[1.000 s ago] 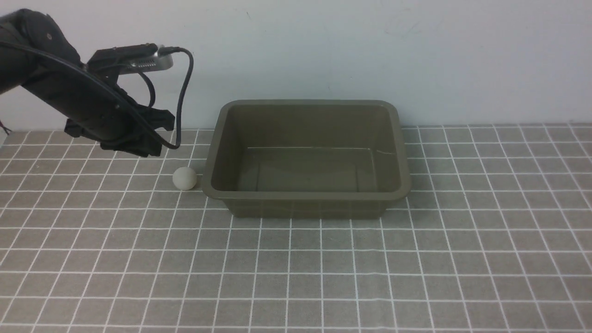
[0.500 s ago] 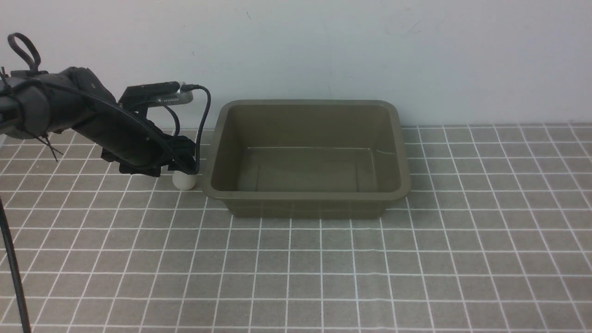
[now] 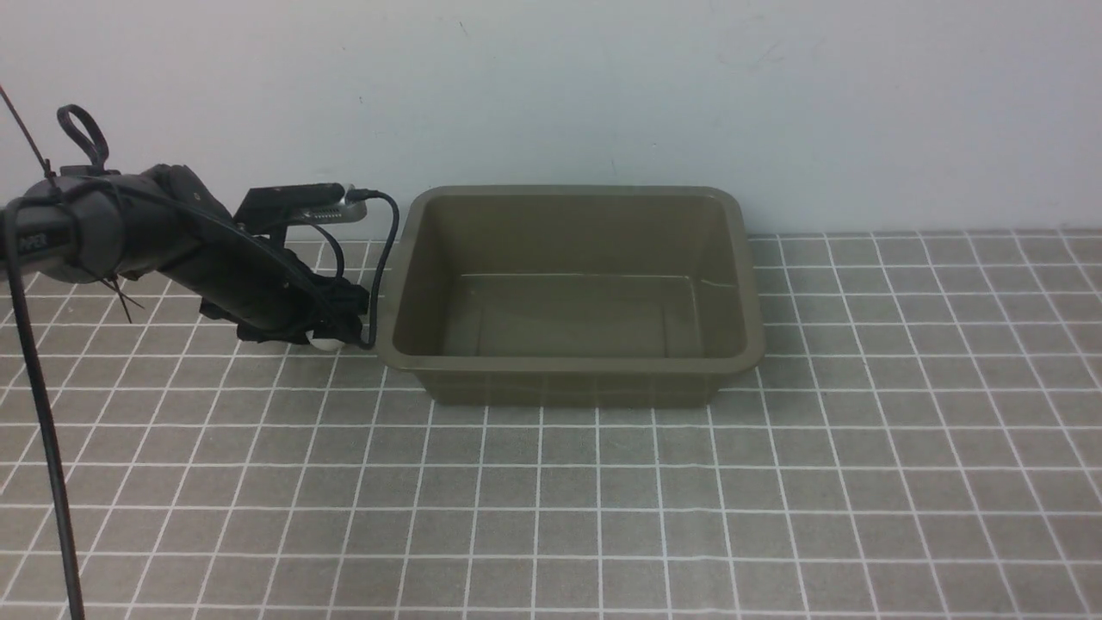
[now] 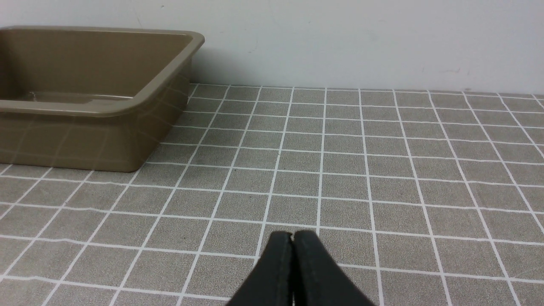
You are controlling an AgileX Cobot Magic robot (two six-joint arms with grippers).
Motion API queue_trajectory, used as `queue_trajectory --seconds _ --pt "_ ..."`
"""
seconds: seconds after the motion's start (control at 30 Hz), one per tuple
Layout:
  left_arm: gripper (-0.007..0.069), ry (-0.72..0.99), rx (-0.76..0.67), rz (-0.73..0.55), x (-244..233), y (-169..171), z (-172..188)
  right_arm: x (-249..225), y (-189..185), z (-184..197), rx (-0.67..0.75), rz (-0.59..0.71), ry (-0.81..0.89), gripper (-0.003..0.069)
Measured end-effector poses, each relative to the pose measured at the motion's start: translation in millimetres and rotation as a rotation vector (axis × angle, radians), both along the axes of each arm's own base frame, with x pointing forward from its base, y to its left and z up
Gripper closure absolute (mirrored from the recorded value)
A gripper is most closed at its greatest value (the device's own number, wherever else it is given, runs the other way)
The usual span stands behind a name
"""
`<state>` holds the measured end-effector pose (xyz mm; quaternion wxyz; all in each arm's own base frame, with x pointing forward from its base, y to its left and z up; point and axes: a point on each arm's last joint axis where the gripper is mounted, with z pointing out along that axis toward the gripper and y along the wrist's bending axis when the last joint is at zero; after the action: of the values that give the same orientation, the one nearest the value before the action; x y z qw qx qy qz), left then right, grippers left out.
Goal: Put the table tennis balls into the box on the grey coffee tablecloth.
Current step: 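Reach for and grasp a ping pong ball on the table beside the basket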
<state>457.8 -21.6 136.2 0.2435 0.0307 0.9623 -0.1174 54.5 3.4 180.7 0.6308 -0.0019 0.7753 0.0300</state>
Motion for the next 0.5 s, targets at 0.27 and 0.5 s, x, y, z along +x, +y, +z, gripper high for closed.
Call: queue_trajectory --seconds 0.27,0.5 --pt "0.0272 -0.028 0.017 -0.063 -8.0 -1.4 34.3 0.0 0.0 0.0 0.0 0.0 0.0 0.0673" --pt "0.0272 -0.215 -0.053 -0.13 -36.2 -22.7 135.3 0.0 0.0 0.0 0.0 0.0 0.0 0.0673"
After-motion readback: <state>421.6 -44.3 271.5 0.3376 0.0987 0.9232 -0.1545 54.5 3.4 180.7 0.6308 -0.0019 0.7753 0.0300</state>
